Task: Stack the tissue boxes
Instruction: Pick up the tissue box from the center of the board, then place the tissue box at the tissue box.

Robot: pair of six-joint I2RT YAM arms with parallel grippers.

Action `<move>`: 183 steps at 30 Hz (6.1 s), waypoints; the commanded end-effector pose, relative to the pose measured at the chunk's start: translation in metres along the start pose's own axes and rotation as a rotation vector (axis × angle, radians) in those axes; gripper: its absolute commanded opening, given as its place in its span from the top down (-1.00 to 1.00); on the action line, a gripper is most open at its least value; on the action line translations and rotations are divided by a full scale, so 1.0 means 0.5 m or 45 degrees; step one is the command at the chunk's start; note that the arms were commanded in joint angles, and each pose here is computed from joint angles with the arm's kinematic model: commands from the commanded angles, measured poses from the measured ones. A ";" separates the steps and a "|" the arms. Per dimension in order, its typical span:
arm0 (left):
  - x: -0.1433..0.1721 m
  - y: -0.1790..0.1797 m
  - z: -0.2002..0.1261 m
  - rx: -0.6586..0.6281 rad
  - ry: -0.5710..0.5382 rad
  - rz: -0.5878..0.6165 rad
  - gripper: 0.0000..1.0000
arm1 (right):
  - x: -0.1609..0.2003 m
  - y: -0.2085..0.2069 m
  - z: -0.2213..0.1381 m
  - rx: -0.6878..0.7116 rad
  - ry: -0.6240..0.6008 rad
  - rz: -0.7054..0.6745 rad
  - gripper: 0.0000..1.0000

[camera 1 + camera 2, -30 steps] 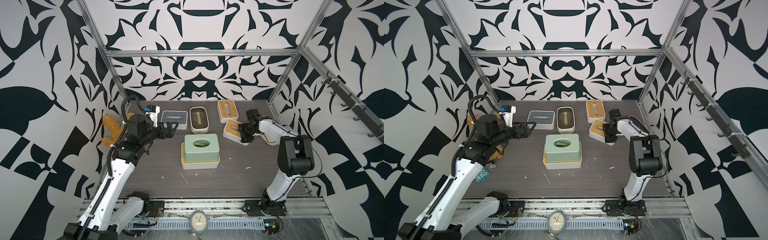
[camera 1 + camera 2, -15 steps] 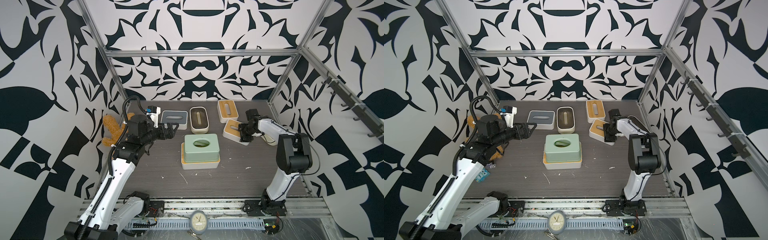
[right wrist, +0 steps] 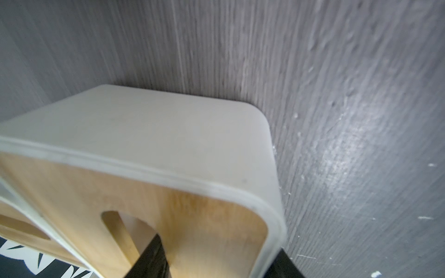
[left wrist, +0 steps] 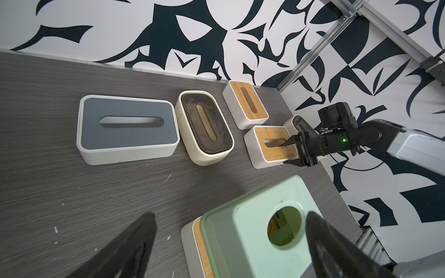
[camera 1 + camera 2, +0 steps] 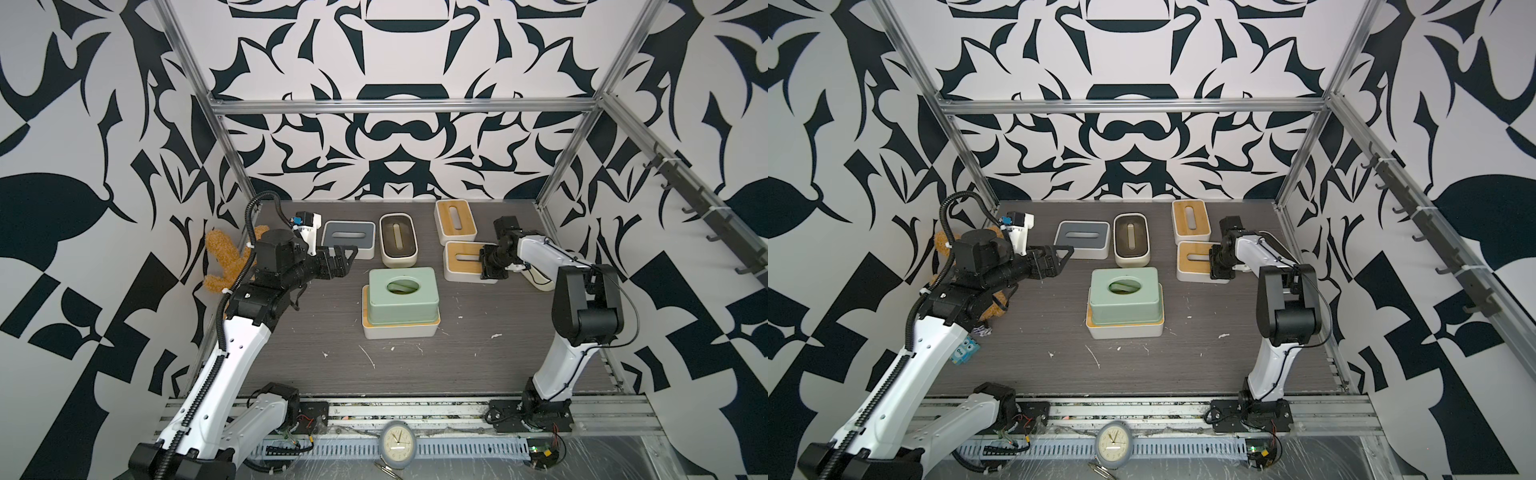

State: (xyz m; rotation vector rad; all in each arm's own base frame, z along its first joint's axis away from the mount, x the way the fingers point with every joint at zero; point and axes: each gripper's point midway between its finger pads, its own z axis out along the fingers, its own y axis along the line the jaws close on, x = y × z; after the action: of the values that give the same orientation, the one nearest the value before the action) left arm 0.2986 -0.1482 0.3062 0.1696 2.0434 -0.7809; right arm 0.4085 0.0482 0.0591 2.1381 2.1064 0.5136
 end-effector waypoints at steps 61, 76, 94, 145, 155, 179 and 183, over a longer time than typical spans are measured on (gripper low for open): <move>-0.076 -0.296 0.315 0.748 0.068 0.084 -0.99 | 0.350 0.198 -0.502 -1.054 0.776 -0.593 0.55; -0.056 -0.295 0.337 0.736 0.136 -0.001 -1.00 | 0.350 0.203 -0.480 -1.043 0.764 -0.564 0.55; -0.050 -0.286 0.347 0.662 0.123 -0.037 -0.58 | 0.343 0.193 -0.461 -1.017 0.751 -0.544 0.55; -0.261 -0.200 0.032 0.506 -0.325 -0.290 0.46 | 0.353 0.187 -0.617 -1.344 0.376 -1.205 -0.98; -0.211 -0.220 -0.100 0.529 -0.139 -0.251 0.45 | 0.311 0.170 -0.677 -1.480 -0.013 -1.456 -0.99; -0.007 -0.204 -0.106 0.909 0.466 -0.712 0.41 | 0.287 0.092 -0.631 -1.492 -0.122 -1.617 -0.99; 0.029 -0.191 -0.079 0.847 0.538 -0.792 0.41 | 0.287 0.083 -0.619 -1.468 -0.093 -1.616 -0.99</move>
State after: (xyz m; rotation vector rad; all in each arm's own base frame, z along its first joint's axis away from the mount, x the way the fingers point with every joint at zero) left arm 0.2333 -0.1987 0.3530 0.0050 2.1599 -1.9312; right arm 0.3612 0.1341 0.3763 0.1763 1.8602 0.9794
